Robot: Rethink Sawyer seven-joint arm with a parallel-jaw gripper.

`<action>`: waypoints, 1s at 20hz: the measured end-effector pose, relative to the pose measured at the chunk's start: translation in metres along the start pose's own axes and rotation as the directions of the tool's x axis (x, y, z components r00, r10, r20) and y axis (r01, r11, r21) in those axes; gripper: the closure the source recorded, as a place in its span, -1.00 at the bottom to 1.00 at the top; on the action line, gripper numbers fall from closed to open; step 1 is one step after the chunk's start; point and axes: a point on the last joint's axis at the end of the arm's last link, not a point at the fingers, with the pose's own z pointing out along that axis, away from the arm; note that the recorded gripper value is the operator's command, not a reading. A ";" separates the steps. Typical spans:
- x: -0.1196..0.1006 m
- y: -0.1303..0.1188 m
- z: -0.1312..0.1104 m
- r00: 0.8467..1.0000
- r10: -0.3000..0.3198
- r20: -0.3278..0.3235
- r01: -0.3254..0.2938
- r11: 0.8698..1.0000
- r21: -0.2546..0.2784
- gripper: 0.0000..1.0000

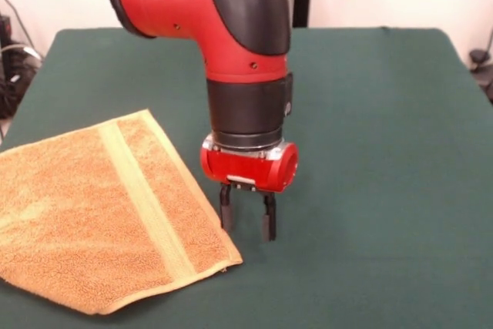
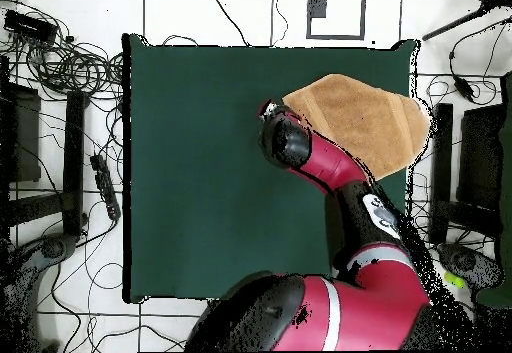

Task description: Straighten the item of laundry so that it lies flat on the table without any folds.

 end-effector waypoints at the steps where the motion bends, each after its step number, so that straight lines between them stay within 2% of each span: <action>1: -0.004 0.002 -0.004 1.000 0.002 0.000 -0.002 1.000 -0.002 -1.00; 4: -0.018 0.008 -0.021 1.000 0.009 -0.005 -0.009 1.000 -0.010 -1.00; 8: -0.043 0.020 -0.054 0.999 0.030 -0.026 -0.031 0.999 -0.030 -1.00; 11: -0.062 0.028 -0.077 0.999 0.035 -0.004 -0.035 0.998 -0.042 -1.00; 16: -0.073 0.020 -0.078 0.998 0.045 0.048 -0.043 0.998 -0.039 -1.00; 20: -0.078 -0.002 -0.066 0.993 0.072 0.095 -0.070 0.997 -0.025 -1.00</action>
